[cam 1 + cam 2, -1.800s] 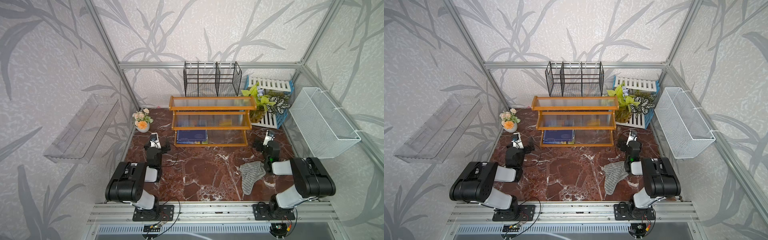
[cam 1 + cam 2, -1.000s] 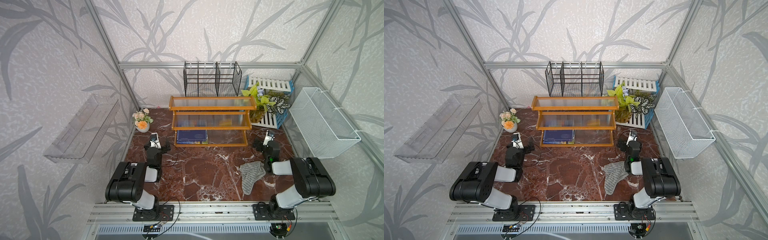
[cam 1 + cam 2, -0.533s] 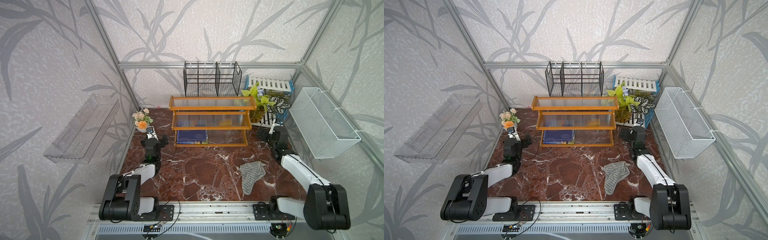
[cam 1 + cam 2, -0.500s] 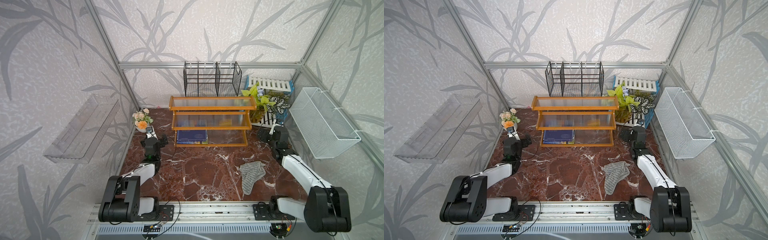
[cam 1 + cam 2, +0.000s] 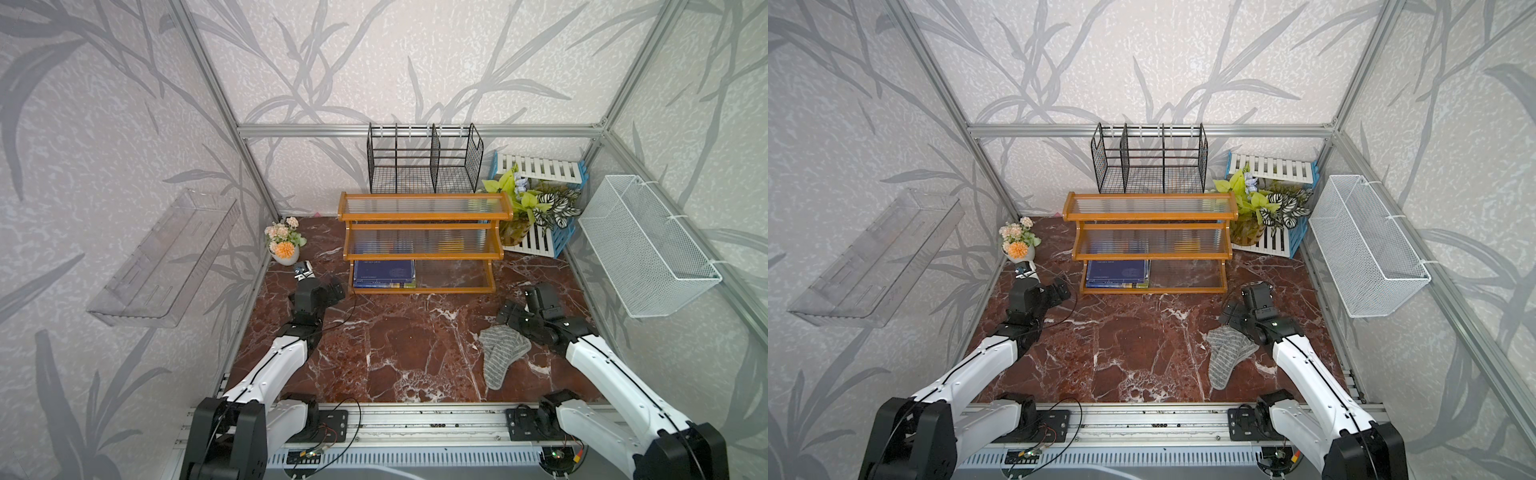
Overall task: Wipe the bookshelf clean with a cloth
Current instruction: Pick up the cleaning item at the center of the board.
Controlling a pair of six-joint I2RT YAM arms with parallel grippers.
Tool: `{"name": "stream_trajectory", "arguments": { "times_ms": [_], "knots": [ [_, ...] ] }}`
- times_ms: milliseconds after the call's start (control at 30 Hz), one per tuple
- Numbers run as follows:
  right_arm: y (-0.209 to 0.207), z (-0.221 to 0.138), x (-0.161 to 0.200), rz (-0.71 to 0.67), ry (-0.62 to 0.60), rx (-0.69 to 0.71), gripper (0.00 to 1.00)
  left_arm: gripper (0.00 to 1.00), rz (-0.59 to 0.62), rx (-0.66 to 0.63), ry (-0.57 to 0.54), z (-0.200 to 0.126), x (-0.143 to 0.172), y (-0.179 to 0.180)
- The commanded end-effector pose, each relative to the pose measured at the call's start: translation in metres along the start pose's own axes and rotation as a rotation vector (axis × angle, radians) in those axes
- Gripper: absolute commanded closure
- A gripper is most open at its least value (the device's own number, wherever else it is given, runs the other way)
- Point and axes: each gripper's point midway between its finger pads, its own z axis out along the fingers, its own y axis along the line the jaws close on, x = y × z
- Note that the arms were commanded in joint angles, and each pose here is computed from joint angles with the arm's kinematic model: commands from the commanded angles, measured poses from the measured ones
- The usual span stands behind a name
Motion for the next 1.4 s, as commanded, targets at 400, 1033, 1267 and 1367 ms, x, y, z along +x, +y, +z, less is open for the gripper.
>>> {"name": "stream_trajectory", "arguments": {
  "times_ms": [400, 1033, 1267, 1367],
  "knots": [
    [-0.017, 0.009, 0.047, 0.057, 0.021, -0.064, 0.22, 0.0, -0.037, 0.167, 0.16, -0.021, 0.067, -0.044],
    [0.005, 0.042, 0.057, -0.038, 0.129, -0.104, 0.73, 0.0, -0.06, 0.168, 0.236, -0.017, 0.086, -0.046],
    [0.004, 0.054, 0.062, -0.067, 0.178, -0.073, 0.88, 0.0, -0.075, 0.157, 0.237, -0.017, 0.085, -0.045],
    [0.008, 0.056, 0.061, -0.078, 0.184, -0.085, 0.98, 0.0, -0.086, 0.151, 0.226, -0.018, 0.082, -0.044]
  ]
}}
